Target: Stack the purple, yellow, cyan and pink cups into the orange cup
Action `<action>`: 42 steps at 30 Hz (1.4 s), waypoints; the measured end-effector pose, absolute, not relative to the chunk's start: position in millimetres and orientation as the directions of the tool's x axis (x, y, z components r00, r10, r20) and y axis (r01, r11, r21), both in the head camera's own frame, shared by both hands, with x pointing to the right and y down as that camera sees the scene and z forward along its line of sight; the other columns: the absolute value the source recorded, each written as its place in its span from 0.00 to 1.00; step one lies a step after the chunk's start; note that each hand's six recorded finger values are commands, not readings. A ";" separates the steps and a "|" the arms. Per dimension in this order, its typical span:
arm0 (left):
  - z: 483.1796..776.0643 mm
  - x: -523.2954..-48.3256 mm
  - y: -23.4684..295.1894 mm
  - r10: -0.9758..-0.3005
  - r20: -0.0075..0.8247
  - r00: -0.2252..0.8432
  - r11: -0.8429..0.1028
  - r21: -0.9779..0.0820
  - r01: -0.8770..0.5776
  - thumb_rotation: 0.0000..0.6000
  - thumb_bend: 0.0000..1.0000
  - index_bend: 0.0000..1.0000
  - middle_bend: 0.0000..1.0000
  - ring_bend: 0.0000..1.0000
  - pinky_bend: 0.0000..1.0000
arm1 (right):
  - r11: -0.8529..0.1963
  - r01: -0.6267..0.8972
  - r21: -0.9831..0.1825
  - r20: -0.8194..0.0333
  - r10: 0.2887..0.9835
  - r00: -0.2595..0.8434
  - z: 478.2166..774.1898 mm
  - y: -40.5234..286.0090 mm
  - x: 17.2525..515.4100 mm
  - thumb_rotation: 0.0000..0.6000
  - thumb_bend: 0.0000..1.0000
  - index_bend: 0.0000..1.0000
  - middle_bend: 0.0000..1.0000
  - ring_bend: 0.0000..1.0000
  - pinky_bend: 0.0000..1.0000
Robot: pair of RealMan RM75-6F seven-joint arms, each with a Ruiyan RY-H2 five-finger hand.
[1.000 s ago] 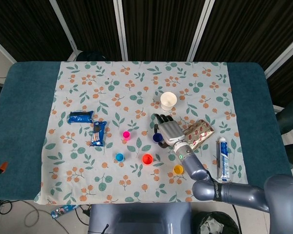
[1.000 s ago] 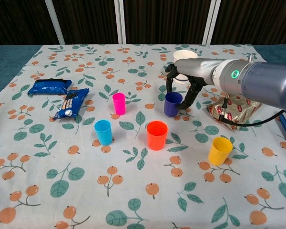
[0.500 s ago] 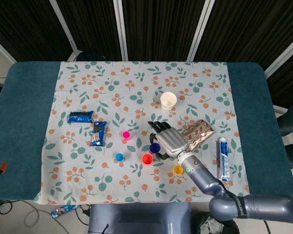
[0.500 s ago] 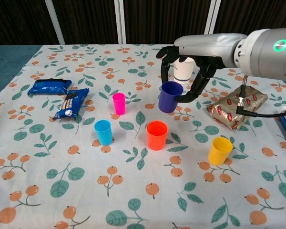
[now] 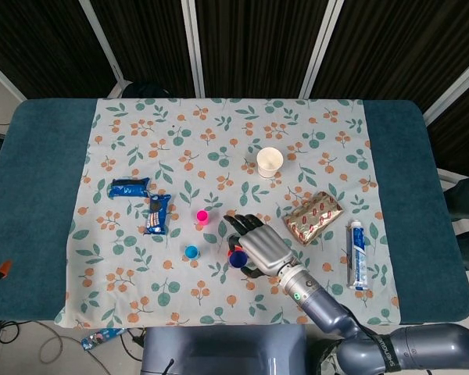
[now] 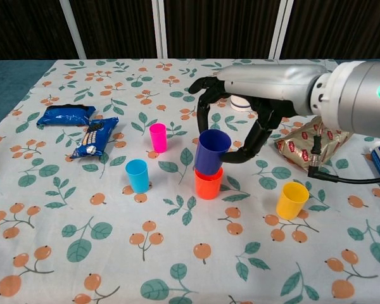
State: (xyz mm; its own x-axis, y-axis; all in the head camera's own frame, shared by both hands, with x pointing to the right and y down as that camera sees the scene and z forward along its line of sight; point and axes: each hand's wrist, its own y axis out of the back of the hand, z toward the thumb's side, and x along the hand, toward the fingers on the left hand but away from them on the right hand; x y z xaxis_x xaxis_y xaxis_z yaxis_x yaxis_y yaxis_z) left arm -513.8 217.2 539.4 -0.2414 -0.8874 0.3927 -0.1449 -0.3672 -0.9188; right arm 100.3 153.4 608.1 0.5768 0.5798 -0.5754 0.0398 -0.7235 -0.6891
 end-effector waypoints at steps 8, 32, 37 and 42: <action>539.4 -515.9 216.6 -0.885 0.395 -0.247 -0.369 -0.918 -0.147 1.00 0.18 0.00 0.00 0.00 0.00 | -0.722 0.038 -0.690 -0.585 0.589 0.557 620.2 149.0 95.1 1.00 0.36 0.47 0.00 0.06 0.11; 538.8 -515.8 217.1 -0.881 0.399 -0.254 -0.374 -0.917 -0.141 1.00 0.18 0.00 0.00 0.00 0.00 | -0.749 -0.001 -0.662 -0.641 0.566 0.518 645.5 151.6 98.6 1.00 0.36 0.30 0.00 0.03 0.11; 538.4 -515.7 217.3 -0.881 0.398 -0.255 -0.373 -0.917 -0.140 1.00 0.18 0.00 0.00 0.00 0.00 | -0.766 -0.023 -0.643 -0.669 0.546 0.505 650.1 155.4 102.5 1.00 0.36 0.07 0.00 0.00 0.10; 539.1 -516.8 217.1 -0.879 0.400 -0.259 -0.376 -0.916 -0.140 1.00 0.18 0.00 0.00 0.00 0.00 | -0.765 -0.031 -0.644 -0.681 0.553 0.481 645.4 150.9 111.2 1.00 0.36 0.09 0.00 0.00 0.10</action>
